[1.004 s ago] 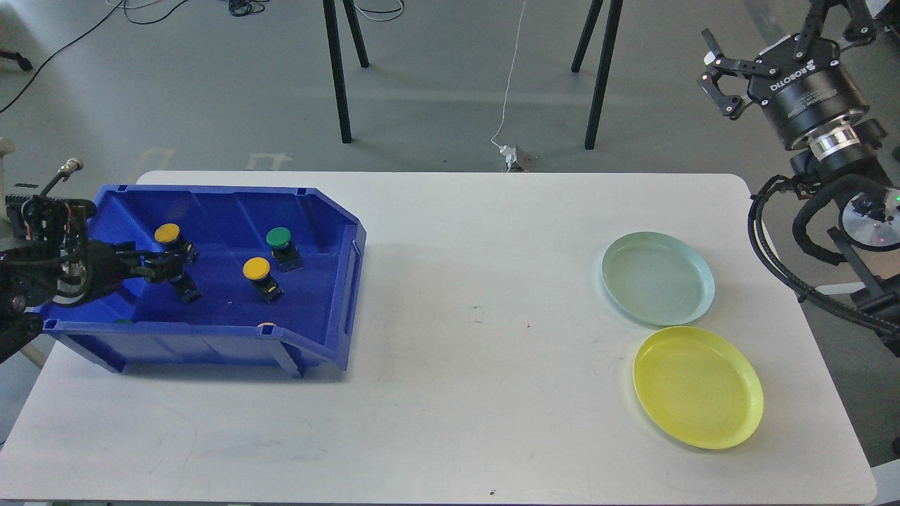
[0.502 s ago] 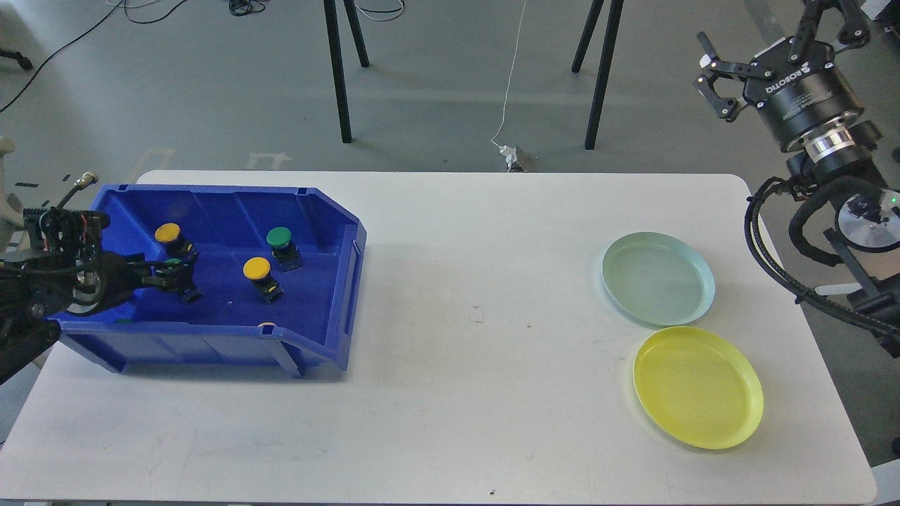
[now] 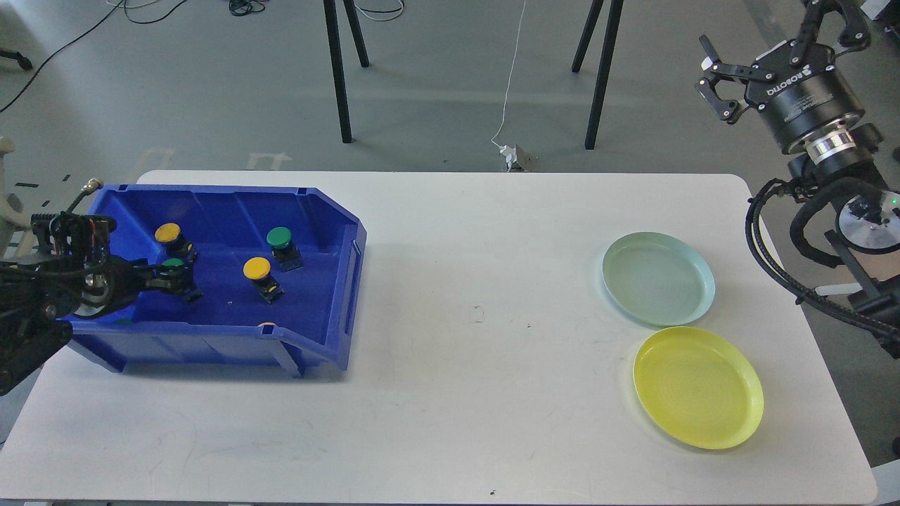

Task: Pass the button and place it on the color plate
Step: 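Grasp the green-topped button in the bin with the left gripper, then lift the green button and bring it toward the right gripper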

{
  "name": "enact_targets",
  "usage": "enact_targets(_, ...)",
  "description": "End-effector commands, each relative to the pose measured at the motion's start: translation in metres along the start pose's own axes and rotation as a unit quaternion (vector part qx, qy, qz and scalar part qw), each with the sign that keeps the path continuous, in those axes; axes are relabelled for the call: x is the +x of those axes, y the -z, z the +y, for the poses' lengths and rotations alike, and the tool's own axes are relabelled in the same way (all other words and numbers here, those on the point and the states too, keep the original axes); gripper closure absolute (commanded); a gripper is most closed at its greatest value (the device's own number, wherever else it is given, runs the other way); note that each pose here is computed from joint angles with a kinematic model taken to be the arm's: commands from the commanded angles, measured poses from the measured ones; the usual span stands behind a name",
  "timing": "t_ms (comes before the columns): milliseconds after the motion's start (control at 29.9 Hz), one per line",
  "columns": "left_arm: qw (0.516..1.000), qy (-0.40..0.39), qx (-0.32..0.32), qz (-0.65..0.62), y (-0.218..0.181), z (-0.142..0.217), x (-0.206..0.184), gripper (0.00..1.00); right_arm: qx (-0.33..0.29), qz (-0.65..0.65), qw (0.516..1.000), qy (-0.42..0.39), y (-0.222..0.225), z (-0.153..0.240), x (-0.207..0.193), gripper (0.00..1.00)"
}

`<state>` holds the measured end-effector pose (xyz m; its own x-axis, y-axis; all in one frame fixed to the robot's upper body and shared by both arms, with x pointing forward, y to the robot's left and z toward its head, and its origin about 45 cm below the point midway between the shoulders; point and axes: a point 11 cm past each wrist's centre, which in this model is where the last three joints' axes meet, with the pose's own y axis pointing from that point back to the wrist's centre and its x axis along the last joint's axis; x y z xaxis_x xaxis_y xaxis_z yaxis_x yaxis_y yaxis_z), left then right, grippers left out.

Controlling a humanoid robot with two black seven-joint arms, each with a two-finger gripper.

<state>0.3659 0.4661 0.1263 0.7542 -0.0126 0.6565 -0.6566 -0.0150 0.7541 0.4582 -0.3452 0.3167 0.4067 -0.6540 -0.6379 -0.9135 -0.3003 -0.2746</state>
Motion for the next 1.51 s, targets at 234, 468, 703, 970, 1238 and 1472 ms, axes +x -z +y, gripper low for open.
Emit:
enact_targets(234,1.0,-0.003,-0.008,0.001,0.001,0.002,0.004,0.63,-0.001,0.004,1.0,-0.009,0.002,0.003,0.006,0.0)
enact_targets(468,1.0,-0.001,-0.008,0.001,0.001,0.002,0.003,0.64,0.001,0.004,1.0,-0.009,0.003,0.003,0.006,0.0)
enact_targets(703,1.0,-0.008,-0.013,0.002,-0.001,0.004,0.011,0.75,0.002,0.006,1.0,-0.01,0.004,0.003,0.007,0.0)
enact_targets(970,0.997,-0.042,-0.048,-0.03,-0.004,0.044,0.049,0.76,0.001,0.006,1.0,-0.011,0.005,0.003,0.007,0.0)
enact_targets(1238,0.988,-0.113,-0.1,-0.044,-0.016,0.125,0.099,0.87,0.003,0.008,1.0,-0.008,0.007,0.002,0.005,0.0)
enact_targets(1472,0.96,-0.209,-0.187,-0.017,-0.066,0.173,0.176,0.87,0.001,0.01,1.0,-0.003,0.007,0.001,0.002,0.0)
